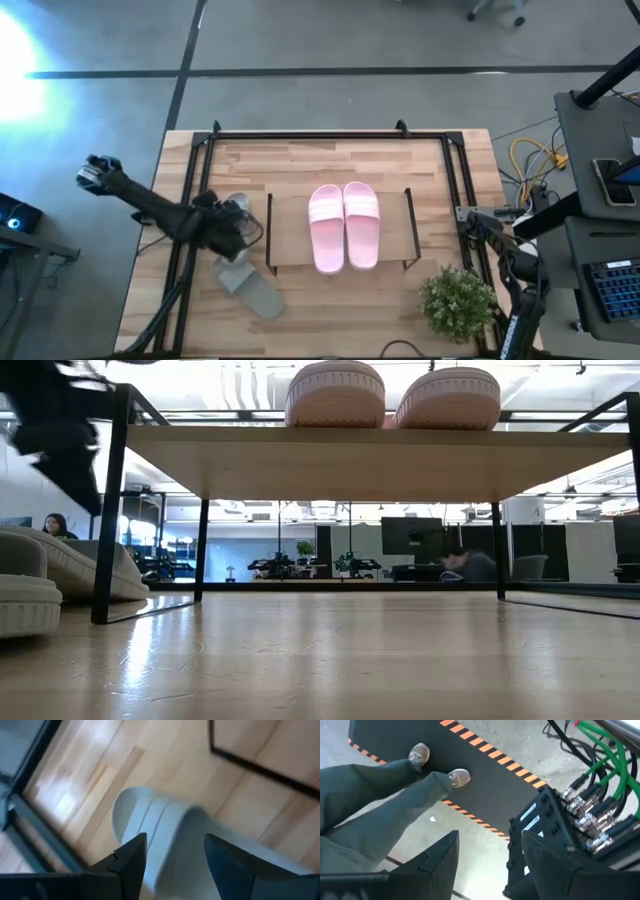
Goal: Pick and place slides into the shelf
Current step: Put the top gray slide under the shelf, then put the gray slide under the shelf
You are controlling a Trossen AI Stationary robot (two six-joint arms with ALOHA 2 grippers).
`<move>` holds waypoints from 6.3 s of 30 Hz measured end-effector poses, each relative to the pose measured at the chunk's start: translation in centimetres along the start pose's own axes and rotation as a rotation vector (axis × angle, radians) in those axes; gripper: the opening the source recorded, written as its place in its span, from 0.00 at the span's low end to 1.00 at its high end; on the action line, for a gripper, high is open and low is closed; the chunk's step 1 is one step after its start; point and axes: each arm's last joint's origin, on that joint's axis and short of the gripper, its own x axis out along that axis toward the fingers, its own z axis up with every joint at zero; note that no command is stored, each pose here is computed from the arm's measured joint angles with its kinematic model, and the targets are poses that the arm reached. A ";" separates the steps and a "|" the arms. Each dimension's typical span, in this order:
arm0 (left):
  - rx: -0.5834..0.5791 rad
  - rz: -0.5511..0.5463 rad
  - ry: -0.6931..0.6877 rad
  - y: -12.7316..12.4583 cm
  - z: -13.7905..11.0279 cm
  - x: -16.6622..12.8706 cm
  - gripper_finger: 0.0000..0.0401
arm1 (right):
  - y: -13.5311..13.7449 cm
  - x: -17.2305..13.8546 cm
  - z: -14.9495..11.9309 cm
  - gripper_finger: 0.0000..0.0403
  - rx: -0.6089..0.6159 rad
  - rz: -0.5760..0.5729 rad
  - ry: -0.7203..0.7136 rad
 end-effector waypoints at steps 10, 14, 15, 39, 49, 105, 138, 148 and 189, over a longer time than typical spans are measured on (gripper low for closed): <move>0.164 0.004 0.062 1.7 2.4 3.1 0.46 | -0.1 0.8 0.1 0.52 -0.056 -0.014 -0.015; 0.192 -0.034 0.082 1.3 2.3 3.9 0.46 | -0.1 0.8 0.1 0.52 -0.020 -0.013 -0.015; 0.200 -0.026 0.094 1.2 2.1 4.1 0.46 | 0.0 0.8 0.1 0.52 -0.009 -0.013 -0.015; 0.249 0.223 0.247 0.6 2.8 8.6 0.28 | 0.1 0.4 0.0 0.52 -0.007 0.007 0.004; 0.239 0.209 0.250 2.4 2.7 5.9 0.01 | 0.0 0.4 0.1 0.52 -0.020 -0.007 -0.009; 0.209 -0.528 -0.324 -21.7 7.6 -18.1 0.00 | 0.7 0.2 -3.7 0.52 -0.221 0.299 0.104; 0.384 0.065 -0.102 -29.1 10.2 -2.9 0.00 | 2.2 -8.5 -6.6 0.52 -0.152 0.980 -0.005; 0.381 0.078 -0.071 -29.0 12.4 0.0 0.12 | 2.4 -8.8 -6.2 0.52 -0.086 0.990 0.000; -0.106 -0.279 0.252 -24.4 -0.4 -16.1 0.35 | 2.3 -8.7 -6.6 0.52 -0.170 0.948 0.071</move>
